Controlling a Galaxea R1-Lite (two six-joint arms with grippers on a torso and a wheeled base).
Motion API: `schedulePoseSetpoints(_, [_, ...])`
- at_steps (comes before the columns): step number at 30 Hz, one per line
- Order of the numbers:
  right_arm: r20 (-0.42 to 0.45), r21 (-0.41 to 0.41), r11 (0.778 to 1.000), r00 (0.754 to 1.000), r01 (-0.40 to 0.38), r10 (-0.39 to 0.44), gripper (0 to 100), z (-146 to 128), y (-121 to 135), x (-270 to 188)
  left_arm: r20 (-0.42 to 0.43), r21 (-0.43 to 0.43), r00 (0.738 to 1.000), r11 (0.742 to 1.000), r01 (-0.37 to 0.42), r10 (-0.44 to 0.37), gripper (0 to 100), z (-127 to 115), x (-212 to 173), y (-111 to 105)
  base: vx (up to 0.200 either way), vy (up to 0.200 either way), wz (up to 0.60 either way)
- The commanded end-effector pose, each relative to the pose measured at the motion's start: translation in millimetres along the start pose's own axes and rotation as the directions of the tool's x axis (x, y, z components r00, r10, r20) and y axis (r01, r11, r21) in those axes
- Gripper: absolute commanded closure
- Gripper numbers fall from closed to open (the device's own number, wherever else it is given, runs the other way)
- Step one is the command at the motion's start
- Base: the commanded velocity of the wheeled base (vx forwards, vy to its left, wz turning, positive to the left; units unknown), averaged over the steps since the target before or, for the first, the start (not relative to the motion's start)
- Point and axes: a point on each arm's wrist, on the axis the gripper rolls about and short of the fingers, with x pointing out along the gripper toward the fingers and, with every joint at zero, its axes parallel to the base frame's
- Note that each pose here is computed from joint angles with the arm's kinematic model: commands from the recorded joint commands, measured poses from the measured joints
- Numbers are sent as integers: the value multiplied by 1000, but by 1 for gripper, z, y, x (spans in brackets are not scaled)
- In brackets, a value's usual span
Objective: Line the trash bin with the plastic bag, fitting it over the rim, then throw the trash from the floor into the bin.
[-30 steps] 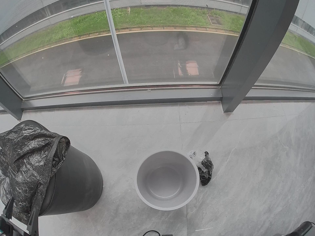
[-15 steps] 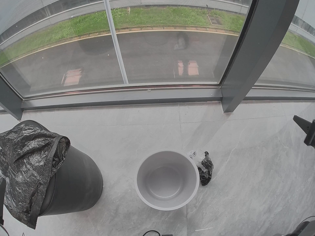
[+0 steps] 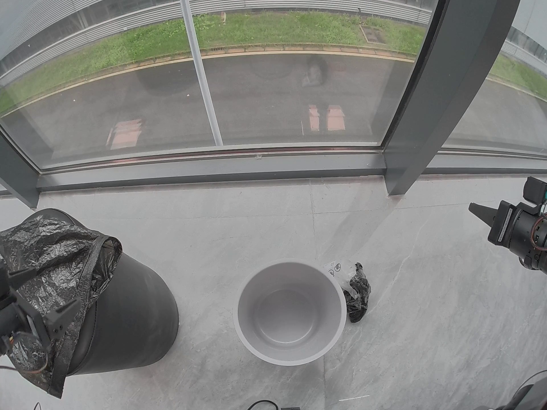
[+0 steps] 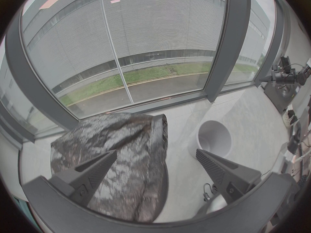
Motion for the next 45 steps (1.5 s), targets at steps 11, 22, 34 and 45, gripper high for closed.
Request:
schedulePoseSetpoints(11, [-38, 8, 1000, 999, 1, -1, 100, -7, 0, 9, -76, 172, 984, 974, -145, 160, 0, 26, 112, -36, 0, 0, 0])
schedulePoseSetpoints(22, [-50, 9, 1000, 999, 8, -7, 100, -9, -1, 11, 7, 142, 951, 941, -308, 310, 0, 47, 119, -34, 0, 0, 0])
schedulePoseSetpoints(34, [-72, 15, 1000, 997, 16, -15, 100, -12, -2, 17, -19, 170, 924, 912, -374, 383, 0, 42, 120, -33, 0, 0, 0])
schedulePoseSetpoints(45, [-86, 22, 999, 996, 24, -22, 100, -14, -3, 21, -69, 210, 909, 896, -390, 412, 0, 30, 124, -33, 0, 0, 0])
